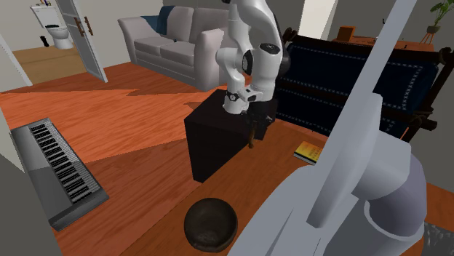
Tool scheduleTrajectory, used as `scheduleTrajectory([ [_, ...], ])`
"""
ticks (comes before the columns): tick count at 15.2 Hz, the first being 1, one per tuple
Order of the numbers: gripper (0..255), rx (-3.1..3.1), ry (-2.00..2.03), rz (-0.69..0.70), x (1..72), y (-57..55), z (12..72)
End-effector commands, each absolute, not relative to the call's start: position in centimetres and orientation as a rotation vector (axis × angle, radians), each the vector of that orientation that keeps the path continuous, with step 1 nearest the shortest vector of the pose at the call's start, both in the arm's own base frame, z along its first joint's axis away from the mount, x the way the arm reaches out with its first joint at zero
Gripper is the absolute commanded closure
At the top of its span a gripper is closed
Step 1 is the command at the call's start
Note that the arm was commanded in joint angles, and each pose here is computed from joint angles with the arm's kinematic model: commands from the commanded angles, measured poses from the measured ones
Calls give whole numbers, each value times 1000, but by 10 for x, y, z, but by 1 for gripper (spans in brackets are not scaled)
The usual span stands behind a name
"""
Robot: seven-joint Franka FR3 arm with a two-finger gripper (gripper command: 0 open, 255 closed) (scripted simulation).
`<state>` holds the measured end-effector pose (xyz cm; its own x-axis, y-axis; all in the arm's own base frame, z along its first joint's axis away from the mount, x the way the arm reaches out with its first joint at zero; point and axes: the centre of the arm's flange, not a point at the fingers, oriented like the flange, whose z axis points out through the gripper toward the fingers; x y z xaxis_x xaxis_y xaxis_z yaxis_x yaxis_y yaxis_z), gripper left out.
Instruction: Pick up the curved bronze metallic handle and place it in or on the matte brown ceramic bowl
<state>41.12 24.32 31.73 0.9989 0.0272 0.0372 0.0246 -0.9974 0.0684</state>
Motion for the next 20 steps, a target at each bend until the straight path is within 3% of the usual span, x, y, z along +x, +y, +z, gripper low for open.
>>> scheduleTrajectory([
  [1, 255, 3072, 40, 59, 439, 239, 316],
  [20, 255, 3072, 40, 59, 689, 219, 328],
])
